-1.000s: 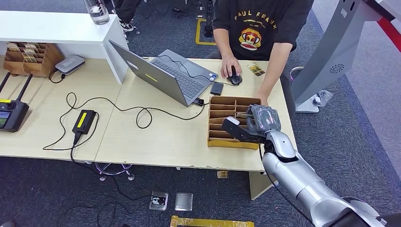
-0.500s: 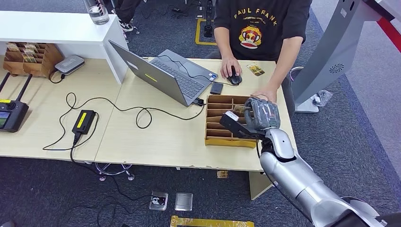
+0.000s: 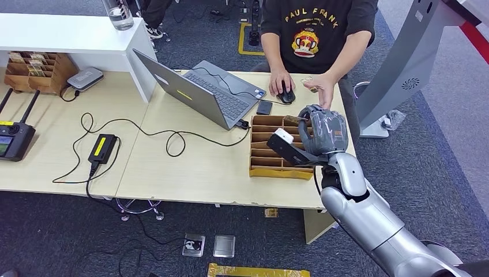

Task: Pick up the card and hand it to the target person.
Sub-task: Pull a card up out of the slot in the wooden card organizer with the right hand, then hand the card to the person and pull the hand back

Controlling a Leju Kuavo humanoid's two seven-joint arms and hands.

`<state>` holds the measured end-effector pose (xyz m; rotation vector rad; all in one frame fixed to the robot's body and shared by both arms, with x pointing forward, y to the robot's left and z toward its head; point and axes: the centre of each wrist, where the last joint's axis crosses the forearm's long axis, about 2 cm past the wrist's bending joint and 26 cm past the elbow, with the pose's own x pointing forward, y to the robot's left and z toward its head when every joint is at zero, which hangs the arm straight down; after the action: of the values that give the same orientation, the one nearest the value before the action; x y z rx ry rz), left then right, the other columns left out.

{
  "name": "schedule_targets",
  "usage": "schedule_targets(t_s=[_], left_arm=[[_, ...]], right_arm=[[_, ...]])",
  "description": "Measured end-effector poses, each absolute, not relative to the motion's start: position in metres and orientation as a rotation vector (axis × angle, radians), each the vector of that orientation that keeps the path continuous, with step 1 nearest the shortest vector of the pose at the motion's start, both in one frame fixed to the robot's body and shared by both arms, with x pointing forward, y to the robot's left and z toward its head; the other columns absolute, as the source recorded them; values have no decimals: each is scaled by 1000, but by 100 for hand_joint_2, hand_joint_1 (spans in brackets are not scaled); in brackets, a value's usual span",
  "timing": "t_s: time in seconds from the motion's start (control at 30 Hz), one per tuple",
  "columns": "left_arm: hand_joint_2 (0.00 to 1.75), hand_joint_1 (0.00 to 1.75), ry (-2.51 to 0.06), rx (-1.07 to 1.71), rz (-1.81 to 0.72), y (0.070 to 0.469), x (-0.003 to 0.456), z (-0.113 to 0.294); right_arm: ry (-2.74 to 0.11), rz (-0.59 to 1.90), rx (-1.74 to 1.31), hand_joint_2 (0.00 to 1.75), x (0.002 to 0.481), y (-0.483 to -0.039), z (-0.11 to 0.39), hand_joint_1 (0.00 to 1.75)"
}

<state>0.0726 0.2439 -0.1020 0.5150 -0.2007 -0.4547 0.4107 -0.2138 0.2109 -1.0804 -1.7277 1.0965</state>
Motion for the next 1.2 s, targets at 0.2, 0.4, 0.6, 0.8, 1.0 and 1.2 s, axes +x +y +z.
schedule_targets(t_s=[0.2, 0.4, 0.6, 0.8, 1.0, 1.2], left_arm=[[0, 0, -216, 511, -493, 243, 74, -102], [0, 0, -228, 514, -531, 240, 77, -101], [0, 0, -242, 515, -548, 237, 80, -100], [0, 0, -235, 520, -546, 237, 80, -100], [0, 0, -244, 526, -571, 236, 81, -100], [0, 0, -241, 532, -550, 237, 79, -100]], right_arm=[[-1621, 1189, -1124, 175, 444, -204, 215, 175], [-1559, 1201, -1152, 175, 456, -201, 217, 174], [-1510, 1199, -1177, 175, 460, -205, 217, 174], [-1524, 1195, -1185, 175, 461, -205, 216, 170], [-1608, 1153, -1207, 175, 458, -204, 215, 0], [-1727, 1049, -1123, 175, 452, -209, 219, 0]])
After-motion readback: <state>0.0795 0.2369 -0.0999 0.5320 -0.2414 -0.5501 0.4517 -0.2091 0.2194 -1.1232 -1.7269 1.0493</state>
